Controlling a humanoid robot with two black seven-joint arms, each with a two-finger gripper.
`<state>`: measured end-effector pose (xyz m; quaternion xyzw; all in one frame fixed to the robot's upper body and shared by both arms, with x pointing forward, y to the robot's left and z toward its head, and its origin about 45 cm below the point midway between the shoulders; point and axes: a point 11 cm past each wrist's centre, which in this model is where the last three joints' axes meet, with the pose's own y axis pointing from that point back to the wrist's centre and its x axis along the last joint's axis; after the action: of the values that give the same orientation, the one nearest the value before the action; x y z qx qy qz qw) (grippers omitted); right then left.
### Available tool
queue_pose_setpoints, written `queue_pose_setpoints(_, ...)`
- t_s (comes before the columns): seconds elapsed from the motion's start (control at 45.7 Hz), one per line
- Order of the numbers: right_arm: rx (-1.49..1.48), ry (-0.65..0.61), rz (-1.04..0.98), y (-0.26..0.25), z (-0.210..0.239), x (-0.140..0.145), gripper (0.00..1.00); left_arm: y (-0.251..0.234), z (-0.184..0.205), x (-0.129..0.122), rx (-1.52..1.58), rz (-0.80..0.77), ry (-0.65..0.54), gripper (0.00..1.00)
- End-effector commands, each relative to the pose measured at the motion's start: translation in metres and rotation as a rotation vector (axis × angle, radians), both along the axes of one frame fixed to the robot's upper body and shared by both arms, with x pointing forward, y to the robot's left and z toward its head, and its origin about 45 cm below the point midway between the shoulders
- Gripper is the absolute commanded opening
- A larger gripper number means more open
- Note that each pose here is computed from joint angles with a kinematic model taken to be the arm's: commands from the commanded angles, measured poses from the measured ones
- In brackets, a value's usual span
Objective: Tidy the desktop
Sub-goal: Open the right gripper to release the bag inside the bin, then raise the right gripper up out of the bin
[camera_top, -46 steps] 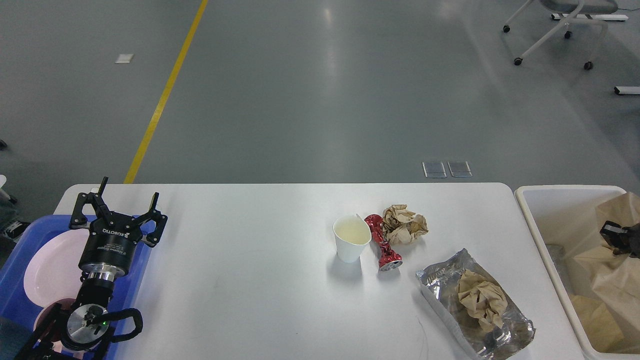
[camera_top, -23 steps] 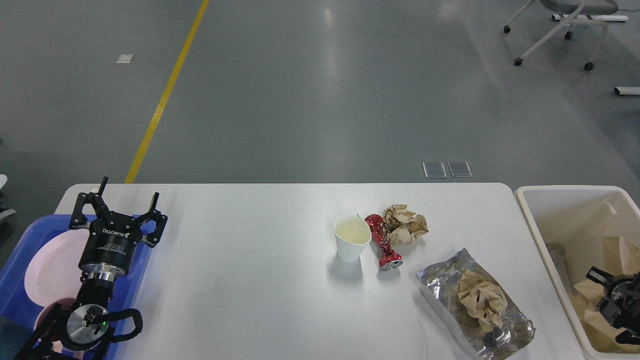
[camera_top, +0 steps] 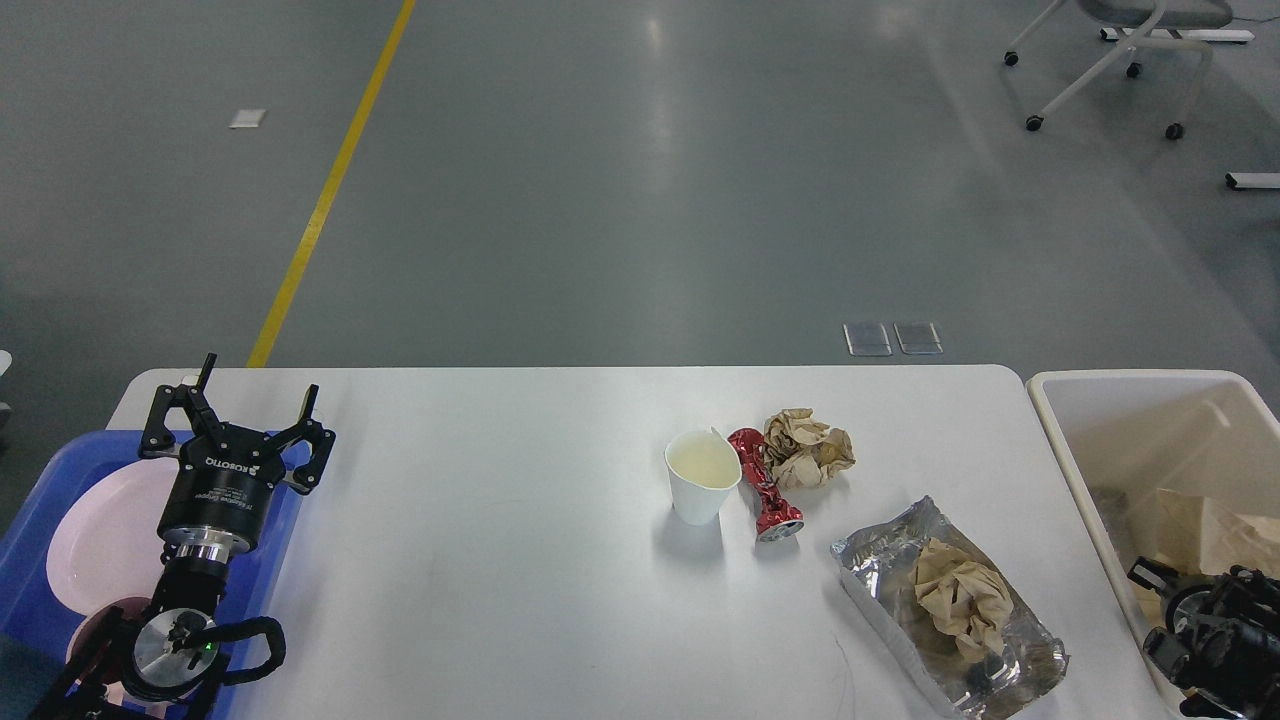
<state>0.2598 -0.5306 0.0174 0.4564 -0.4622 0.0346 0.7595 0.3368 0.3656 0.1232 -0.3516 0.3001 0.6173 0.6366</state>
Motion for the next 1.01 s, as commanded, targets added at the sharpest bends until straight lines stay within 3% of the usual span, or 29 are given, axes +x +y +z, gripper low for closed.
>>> queue_pose_setpoints(0.0, -0.029, -0.036, 0.003, -0.003, 0.005, 0.004, 0.73, 0.0, 0.0, 0.0, 0.0, 0.0, -0.001, 0.96)
queue_pose_setpoints(0.066, -0.032, -0.045, 0.001, -0.005, 0.008, 0.006, 0.93, 0.0, 0.0, 0.0, 0.0, 0.0, -0.001, 0.96)
queue_pose_setpoints(0.109, -0.032, -0.047, 0.0, -0.005, 0.009, 0.007, 0.98, 0.0, 0.0, 0.0, 0.0, 0.0, -0.001, 0.96)
queue_pose_setpoints(0.262, -0.023, -0.043, 0.001, -0.004, 0.009, 0.008, 0.99, 0.0, 0.0, 0.0, 0.0, 0.001, 0.001, 0.96)
queue_pose_setpoints(0.437, 0.009, -0.064, 0.008, -0.003, 0.032, 0.038, 1.0, 0.0, 0.0, 0.0, 0.0, 0.001, 0.001, 0.96)
queue_pose_setpoints(0.7, 0.138, 0.186, 0.145, 0.012, 0.097, 0.071, 1.0, 0.0, 0.0, 0.0, 0.0, 0.001, 0.001, 0.96)
queue_pose_setpoints(0.984, 0.275, 0.473, 0.341, 0.095, 0.202, 0.114, 1.0, 0.0, 0.0, 0.0, 0.0, 0.0, -0.001, 0.96)
